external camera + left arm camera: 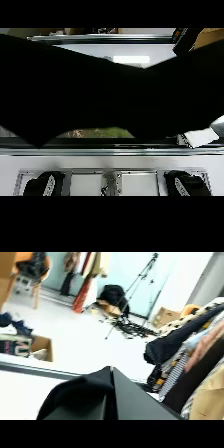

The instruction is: Fold the clothes and pants, and hang the long-sleeved shirts on hangers.

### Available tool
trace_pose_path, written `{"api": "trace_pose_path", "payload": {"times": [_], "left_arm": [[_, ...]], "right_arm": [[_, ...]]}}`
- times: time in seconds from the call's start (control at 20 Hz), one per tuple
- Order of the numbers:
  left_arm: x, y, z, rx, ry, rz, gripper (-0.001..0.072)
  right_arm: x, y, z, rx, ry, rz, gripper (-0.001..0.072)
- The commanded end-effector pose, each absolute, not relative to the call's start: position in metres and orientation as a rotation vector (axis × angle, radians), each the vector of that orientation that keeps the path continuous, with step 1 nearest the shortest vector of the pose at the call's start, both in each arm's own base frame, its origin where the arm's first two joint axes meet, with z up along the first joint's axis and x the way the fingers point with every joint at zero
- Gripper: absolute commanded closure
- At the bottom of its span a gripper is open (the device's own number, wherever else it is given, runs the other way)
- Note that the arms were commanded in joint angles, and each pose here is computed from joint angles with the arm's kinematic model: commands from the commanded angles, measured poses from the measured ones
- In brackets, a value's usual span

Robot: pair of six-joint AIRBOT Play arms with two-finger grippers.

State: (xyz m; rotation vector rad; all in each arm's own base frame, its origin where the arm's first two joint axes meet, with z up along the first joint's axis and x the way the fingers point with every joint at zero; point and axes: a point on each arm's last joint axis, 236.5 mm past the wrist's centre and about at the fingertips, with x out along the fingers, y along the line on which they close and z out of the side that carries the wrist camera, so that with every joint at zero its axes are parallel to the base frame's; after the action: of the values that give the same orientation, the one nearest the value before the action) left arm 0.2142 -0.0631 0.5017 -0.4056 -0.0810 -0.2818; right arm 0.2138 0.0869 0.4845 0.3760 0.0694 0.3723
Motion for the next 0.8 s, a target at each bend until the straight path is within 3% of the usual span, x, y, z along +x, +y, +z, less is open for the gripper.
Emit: {"api": "trace_pose_path", "payload": {"times": [0.0, 0.2, 0.5, 0.75], "left_arm": [[0.236, -0.069, 0.496, -0.389, 0.005, -0.312, 0.0701], [0.334, -0.046, 0.371, -0.416, 0.394, -0.21, 0.0701], [0.453, -0.006, 0.14, -0.555, 0.841, -0.039, 0.0701], [0.52, -0.005, 0.033, -0.543, 0.993, -0.034, 0.0701]], "right_arm": [[0.203, 0.088, 0.483, 0.453, 0.1, 0.371, 0.0701], [0.292, 0.092, 0.385, 0.476, 0.48, 0.311, 0.0701], [0.435, 0.097, 0.15, 0.488, 1.088, 0.218, 0.0701], [0.516, 0.104, 0.023, 0.616, 1.182, 0.168, 0.0702]]}}
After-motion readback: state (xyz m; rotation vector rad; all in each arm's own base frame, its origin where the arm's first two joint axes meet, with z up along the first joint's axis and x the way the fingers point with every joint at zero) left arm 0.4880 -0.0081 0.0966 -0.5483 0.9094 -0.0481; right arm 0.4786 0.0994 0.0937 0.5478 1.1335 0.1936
